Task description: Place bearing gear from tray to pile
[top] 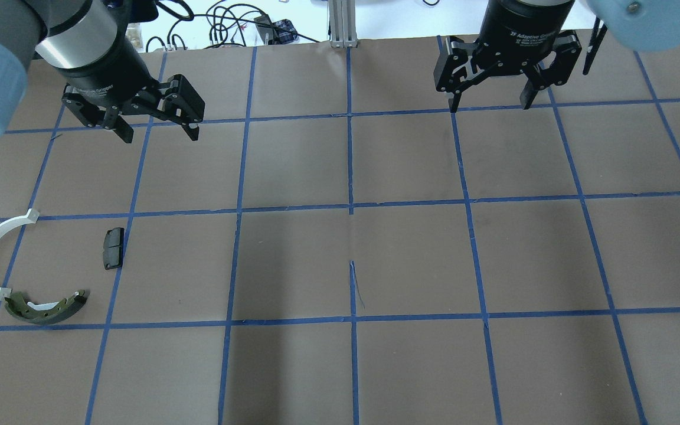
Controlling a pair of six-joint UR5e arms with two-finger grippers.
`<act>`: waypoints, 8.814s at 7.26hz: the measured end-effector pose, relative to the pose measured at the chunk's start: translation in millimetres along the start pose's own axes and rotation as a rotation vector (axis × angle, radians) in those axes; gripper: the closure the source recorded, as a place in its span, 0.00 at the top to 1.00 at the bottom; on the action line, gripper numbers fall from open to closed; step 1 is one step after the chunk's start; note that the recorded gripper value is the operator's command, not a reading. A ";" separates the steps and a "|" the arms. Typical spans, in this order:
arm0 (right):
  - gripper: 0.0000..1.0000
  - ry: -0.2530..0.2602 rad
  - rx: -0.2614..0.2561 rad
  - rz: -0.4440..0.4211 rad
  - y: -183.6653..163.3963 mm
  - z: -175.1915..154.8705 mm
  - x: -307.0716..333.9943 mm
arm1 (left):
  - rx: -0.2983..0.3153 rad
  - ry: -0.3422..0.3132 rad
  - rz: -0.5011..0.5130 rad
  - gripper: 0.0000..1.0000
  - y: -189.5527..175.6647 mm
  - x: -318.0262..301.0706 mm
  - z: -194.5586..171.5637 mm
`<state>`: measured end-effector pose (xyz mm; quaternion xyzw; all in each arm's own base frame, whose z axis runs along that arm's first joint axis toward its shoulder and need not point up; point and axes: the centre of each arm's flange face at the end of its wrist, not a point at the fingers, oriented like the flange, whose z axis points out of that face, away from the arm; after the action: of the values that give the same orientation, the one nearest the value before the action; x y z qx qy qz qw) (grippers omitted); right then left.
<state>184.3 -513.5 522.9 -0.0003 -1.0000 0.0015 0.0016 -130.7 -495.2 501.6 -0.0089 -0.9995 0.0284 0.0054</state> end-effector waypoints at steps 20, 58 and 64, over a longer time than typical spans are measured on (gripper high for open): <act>1.00 0.106 -0.042 -0.060 15.1 66.7 559.5 | 0.003 0.000 -0.001 1.00 0.7 0.0 -1.4; 1.00 -0.322 -0.096 0.981 -6.9 305.5 -146.7 | -0.019 0.000 -0.001 1.00 1.9 -1.4 13.8; 1.00 -0.182 0.010 0.570 -31.1 246.5 -25.6 | -0.008 0.011 -0.064 1.00 -13.3 8.6 37.7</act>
<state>209.0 -545.4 276.4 -0.2808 -0.9556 0.0068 -0.0887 -140.0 -510.4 464.7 0.0230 -0.9994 0.0243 0.0119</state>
